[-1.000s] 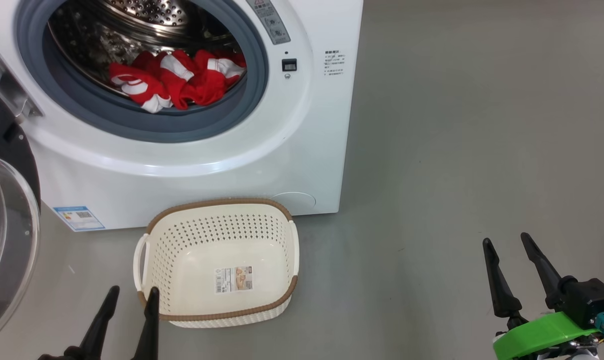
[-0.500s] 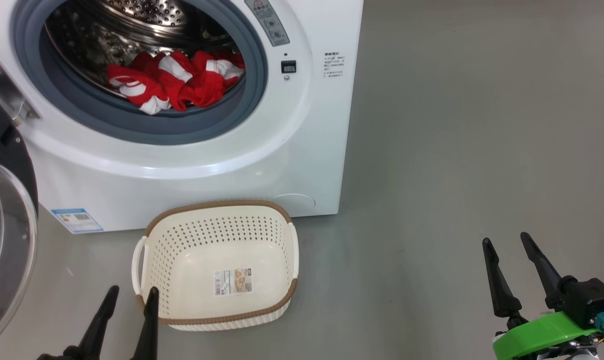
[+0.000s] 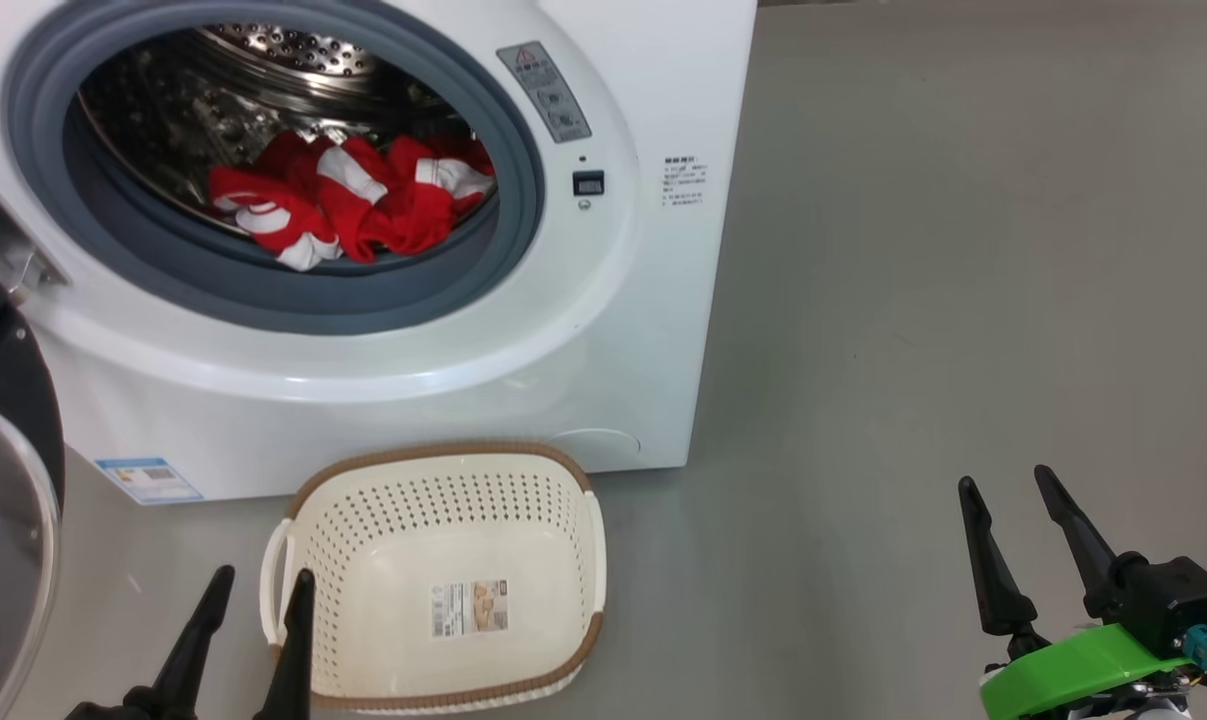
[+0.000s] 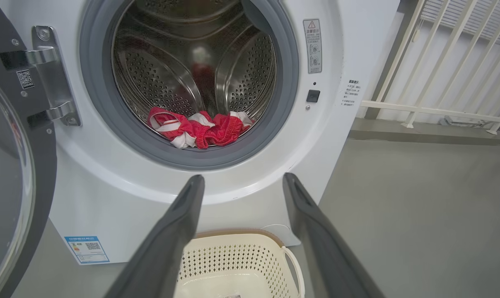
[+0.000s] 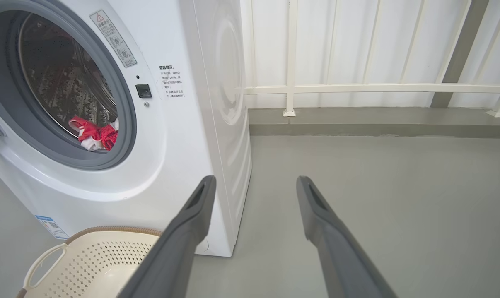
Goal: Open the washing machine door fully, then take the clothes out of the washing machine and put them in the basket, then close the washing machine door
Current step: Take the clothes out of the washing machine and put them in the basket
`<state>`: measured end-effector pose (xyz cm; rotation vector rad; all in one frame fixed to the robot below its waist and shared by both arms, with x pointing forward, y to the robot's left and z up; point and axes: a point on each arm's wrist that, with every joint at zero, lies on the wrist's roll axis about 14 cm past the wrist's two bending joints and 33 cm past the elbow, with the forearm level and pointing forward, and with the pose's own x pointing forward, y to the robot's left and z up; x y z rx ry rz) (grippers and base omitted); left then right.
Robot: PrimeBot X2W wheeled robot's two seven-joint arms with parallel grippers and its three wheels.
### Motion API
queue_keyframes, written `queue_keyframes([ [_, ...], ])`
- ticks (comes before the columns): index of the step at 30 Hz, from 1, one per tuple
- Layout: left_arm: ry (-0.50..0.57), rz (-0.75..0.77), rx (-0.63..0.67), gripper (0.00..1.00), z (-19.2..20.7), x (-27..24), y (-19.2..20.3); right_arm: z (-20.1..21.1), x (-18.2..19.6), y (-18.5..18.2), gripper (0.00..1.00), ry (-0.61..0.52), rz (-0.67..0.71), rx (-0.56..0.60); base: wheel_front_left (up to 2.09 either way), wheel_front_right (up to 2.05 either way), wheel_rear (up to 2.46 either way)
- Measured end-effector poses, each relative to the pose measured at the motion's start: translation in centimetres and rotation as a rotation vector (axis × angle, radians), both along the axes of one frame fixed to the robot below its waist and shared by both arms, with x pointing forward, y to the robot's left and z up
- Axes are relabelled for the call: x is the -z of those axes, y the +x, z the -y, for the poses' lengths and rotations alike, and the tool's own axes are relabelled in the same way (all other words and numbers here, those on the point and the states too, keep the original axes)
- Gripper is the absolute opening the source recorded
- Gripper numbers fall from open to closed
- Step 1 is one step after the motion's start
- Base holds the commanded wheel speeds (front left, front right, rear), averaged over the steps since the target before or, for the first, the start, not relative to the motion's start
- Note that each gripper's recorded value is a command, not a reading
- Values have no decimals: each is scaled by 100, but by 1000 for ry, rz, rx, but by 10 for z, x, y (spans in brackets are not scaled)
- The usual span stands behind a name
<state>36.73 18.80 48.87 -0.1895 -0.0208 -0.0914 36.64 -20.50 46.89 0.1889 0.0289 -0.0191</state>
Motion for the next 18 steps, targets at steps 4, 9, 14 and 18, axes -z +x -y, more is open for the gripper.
queue_keyframes([
  [4, 1, 4, -3, 100, -1, -1, 0, -2, 0, 0, 100, 1, 0, -4, 99, -99, 0],
  [9, -1, 9, -10, 100, -3, -3, 3, -4, 0, 1, 100, 1, -1, -11, 67, -67, 0],
  [14, -2, 0, -18, 100, -5, 0, 3, -5, 1, 2, 100, 2, -3, -16, 8, -8, 0],
  [18, -3, -18, -17, 100, -4, 6, 3, -7, 3, 2, 100, 2, -9, -20, 0, 0, 0],
])
